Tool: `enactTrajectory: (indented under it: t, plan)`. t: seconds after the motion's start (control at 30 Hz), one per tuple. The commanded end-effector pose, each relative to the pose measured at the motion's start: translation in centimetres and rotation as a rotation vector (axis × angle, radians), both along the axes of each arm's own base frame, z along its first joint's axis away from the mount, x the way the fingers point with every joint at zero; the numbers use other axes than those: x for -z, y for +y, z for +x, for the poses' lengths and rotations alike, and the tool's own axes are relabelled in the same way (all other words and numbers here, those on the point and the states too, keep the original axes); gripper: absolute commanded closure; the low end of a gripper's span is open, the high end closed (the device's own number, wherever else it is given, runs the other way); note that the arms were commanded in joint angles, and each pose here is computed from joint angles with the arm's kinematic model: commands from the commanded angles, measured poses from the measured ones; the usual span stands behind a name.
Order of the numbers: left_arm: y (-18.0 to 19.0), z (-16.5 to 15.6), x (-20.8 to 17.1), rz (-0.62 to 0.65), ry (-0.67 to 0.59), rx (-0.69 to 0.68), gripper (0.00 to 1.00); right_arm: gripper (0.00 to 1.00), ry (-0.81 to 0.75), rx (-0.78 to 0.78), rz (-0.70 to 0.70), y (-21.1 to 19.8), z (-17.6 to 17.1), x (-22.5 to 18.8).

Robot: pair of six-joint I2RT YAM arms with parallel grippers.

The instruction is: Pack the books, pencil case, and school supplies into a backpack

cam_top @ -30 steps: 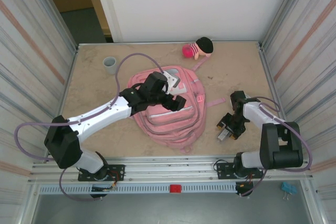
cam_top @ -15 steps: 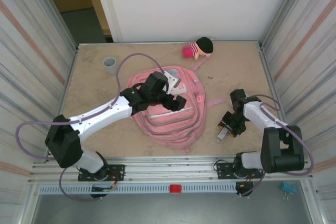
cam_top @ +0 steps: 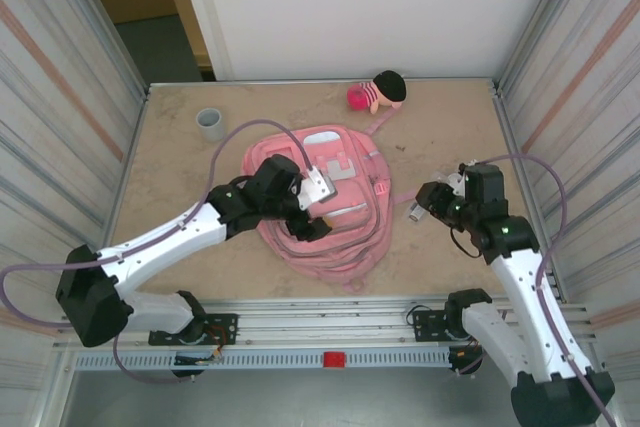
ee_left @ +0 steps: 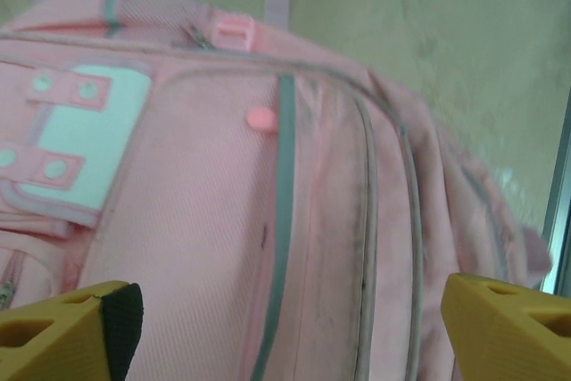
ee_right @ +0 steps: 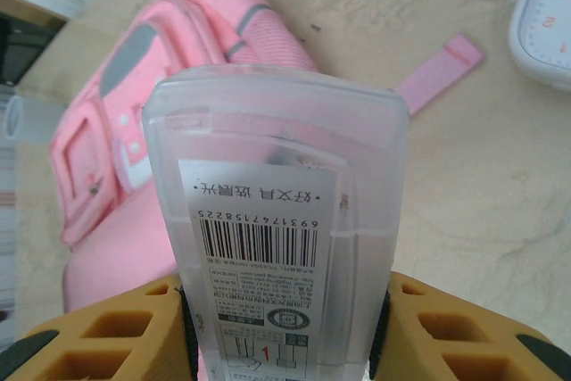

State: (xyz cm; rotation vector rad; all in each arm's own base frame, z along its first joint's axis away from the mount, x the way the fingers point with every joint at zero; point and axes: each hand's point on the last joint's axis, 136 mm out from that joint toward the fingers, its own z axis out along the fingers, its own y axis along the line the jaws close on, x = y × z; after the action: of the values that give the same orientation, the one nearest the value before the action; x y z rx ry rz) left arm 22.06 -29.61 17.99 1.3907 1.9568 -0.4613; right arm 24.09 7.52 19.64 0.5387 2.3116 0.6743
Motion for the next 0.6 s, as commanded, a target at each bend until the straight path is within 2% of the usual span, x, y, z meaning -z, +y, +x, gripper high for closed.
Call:
enactTrajectory:
  t: [0.0, 0.23, 0.4, 0.57]
  plan:
    - [1.0, -1.1, 3.1, 0.151, -0.054, 0.137, 0.10, 0.59, -0.089, -0.021, 0.018, 0.4, 0.5, -1.1]
    - [-0.2, -0.7, 6.7, 0.217, -0.019, 0.140, 0.09, 0.59, -0.122, -0.035, 0.015, 0.5, 0.3, -1.6]
    - [0.4, 2.6, 6.9, 0.260, -0.110, -0.025, 0.11, 0.59, -0.188, -0.022, -0.012, 0.0, 0.4, -2.5]
    - [0.6, 4.3, 5.2, 0.217, -0.188, -0.124, 0.16, 0.59, -0.247, -0.029, -0.029, -0.1, 0.6, -3.4]
